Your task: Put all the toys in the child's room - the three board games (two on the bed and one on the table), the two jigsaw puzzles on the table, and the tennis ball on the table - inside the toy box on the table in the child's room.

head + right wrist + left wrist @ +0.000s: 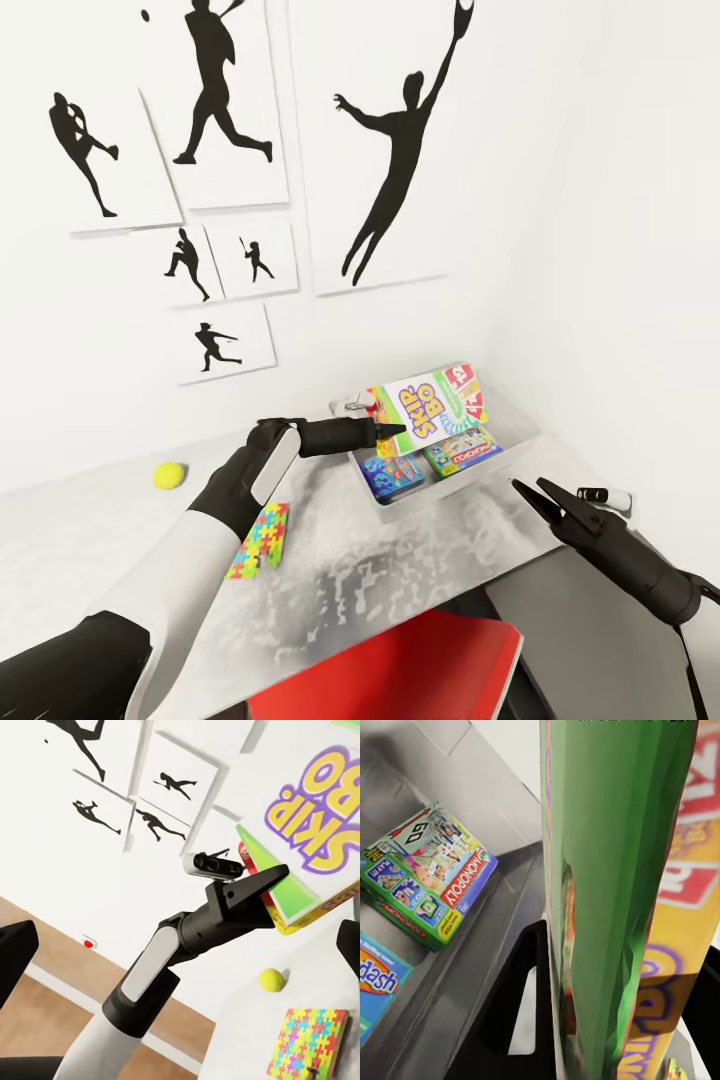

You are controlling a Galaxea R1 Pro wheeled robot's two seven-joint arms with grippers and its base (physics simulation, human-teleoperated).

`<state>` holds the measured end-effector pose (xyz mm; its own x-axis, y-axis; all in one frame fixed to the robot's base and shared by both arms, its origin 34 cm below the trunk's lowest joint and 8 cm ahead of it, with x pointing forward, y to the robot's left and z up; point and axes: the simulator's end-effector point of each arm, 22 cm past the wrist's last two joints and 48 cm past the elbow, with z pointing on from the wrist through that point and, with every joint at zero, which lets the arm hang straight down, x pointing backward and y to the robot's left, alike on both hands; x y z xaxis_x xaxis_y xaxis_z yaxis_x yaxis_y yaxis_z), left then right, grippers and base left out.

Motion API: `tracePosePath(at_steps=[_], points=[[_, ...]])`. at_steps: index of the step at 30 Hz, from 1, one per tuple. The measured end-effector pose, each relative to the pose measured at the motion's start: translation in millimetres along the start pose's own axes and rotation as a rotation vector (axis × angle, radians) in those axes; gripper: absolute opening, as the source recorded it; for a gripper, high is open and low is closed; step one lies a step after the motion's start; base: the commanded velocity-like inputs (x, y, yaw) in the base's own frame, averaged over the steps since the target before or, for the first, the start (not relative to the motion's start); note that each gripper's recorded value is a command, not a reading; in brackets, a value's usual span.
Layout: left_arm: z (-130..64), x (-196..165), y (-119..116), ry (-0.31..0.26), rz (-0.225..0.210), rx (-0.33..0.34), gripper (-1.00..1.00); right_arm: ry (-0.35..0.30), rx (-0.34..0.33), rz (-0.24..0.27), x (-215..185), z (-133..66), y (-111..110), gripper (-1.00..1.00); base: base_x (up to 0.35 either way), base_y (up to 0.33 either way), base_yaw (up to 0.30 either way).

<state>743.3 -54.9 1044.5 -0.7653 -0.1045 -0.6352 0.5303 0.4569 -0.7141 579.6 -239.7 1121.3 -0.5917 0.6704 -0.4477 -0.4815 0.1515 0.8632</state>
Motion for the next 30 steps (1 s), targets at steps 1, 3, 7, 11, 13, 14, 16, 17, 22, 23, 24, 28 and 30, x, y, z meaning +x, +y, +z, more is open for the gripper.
tracePosePath(at_steps=[1, 3, 7, 11, 13, 14, 16, 17, 22, 23, 24, 28, 30], points=[[0.0, -0.1, 0.0, 0.0, 0.0, 0.0, -1.0, 0.0, 0.0, 0.0, 0.0, 0.0, 0.0, 1.0, 0.0, 0.0, -0.018], [-0.1, -0.3, 0.0, -0.001, 0.001, 0.0, -1.0, 0.0, 0.0, 0.0, 0.0, 0.0, 0.1, 1.0, 0.0, 0.0, -0.009], [-0.1, -0.3, 0.1, -0.001, 0.001, 0.0, -1.0, 0.0, 0.0, 0.0, 0.0, 0.0, 0.1, 1.0, 0.0, 0.0, -0.011], [-0.6, -1.4, -1.3, -0.003, 0.003, 0.001, -1.0, 0.0, -0.003, -0.002, -0.3, 0.0, 1.5, 1.0, 0.0, 0.0, -0.153], [-0.9, -2.1, -2.2, -0.004, 0.005, 0.001, -1.0, -0.001, -0.005, -0.003, -0.6, 0.0, 2.6, 1.0, 0.0, 0.0, -0.195], [-1.1, -2.5, -2.6, -0.004, 0.006, 0.001, -1.0, -0.001, -0.006, -0.004, -0.7, 0.1, 3.1, 1.0, 0.0, 0.0, -0.133], [-1.4, -3.0, -3.1, -0.005, 0.007, 0.001, -1.0, -0.001, -0.007, -0.005, -1.0, 0.1, 3.7, 1.0, 0.0, 0.0, -0.087], [-1.5, -3.2, -3.3, -0.006, 0.008, 0.001, -1.0, -0.001, -0.008, -0.005, -1.0, 0.2, 3.8, 1.0, 0.0, 0.0, -0.054], [-1.8, -3.8, -4.0, -0.007, 0.01, 0.001, -1.0, -0.001, -0.01, -0.006, -1.2, 0.2, 4.9, 1.0, 0.0, 0.0, -0.069], [-1.9, -4.0, -4.3, -0.007, 0.01, 0.001, -1.0, -0.002, -0.011, -0.007, -1.3, 0.1, 5.2, 1.0, 0.0, 0.0, -0.155], [-2.0, -4.3, -4.8, -0.007, 0.011, 0.002, -1.0, -0.002, -0.011, -0.007, -1.4, 0.2, 5.5, 1.0, 0.0, 0.0, -0.177], [-2.8, -6.1, -6.9, -0.011, 0.016, 0.003, -1.0, -0.002, -0.012, -0.01, -1.9, 0.3, 7.0, 1.0, 0.0, 0.0, -0.205], [-3.2, -7.0, -8.0, -0.012, 0.018, 0.003, -1.0, -0.002, -0.014, -0.011, -2.1, 0.3, 7.9, 1.0, 0.0, 0.0, -0.185]])
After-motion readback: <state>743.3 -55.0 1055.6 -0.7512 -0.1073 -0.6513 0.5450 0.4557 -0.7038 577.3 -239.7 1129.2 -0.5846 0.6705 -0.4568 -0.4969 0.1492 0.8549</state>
